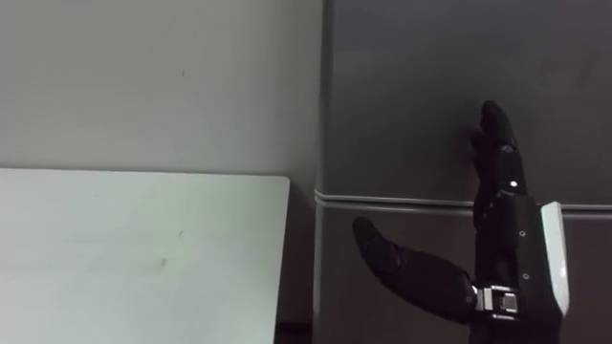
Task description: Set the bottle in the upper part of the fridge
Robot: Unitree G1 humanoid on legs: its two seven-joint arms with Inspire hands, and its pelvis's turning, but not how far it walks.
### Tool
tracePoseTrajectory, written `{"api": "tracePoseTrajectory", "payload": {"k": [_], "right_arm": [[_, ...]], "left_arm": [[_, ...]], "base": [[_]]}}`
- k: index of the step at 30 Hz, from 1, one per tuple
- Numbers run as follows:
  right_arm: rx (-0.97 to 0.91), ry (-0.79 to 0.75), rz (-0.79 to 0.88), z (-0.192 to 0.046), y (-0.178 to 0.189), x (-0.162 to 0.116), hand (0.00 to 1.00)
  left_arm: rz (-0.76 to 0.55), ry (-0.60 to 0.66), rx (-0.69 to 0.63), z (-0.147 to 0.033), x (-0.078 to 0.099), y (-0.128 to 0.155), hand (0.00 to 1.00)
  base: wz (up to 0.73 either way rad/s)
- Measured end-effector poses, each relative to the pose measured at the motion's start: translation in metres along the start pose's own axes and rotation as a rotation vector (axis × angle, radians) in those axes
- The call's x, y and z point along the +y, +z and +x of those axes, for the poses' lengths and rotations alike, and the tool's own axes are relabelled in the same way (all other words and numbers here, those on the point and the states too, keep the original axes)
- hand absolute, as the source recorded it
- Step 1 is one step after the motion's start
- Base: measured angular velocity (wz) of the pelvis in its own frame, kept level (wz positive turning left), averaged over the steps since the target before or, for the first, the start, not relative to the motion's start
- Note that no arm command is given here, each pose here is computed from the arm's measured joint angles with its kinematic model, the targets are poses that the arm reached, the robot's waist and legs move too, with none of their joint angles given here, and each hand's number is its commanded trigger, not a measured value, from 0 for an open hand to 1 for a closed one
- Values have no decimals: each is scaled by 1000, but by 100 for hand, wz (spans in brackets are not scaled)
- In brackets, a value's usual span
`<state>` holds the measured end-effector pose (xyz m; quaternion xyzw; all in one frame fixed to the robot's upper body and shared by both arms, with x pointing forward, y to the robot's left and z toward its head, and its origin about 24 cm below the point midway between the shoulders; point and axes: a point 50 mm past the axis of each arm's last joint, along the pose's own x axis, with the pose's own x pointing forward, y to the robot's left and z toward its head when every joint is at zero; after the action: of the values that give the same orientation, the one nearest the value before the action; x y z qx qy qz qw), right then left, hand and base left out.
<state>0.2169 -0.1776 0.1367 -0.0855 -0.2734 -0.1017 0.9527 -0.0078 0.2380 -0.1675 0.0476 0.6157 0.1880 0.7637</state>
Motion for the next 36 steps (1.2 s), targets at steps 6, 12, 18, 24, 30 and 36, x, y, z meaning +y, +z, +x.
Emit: {"api": "tracePoseTrajectory", "payload": {"k": [6,12,18,24,30,36], "right_arm": [[29,46,-29,1,-9,-3,0],[55,22,11,4,-12,-17,0],[56,-15,-66,9,-12,-36,0],[58,-247,-122,12,-11,-79,0],[53,-515,-133,6,-8,-117,0],[134,-701,-181,-15,-20,-139,0]], "left_arm": [[3,3,35,0,2,-4,0],[3,8,56,-2,4,-11,0],[10,14,88,-4,7,-22,0],[-25,39,95,-5,13,-25,0],[-49,66,60,-5,18,-20,0],[-77,103,46,-4,20,-15,0]], "base": [[0],[2],[8],[4],[1],[-3]]}}
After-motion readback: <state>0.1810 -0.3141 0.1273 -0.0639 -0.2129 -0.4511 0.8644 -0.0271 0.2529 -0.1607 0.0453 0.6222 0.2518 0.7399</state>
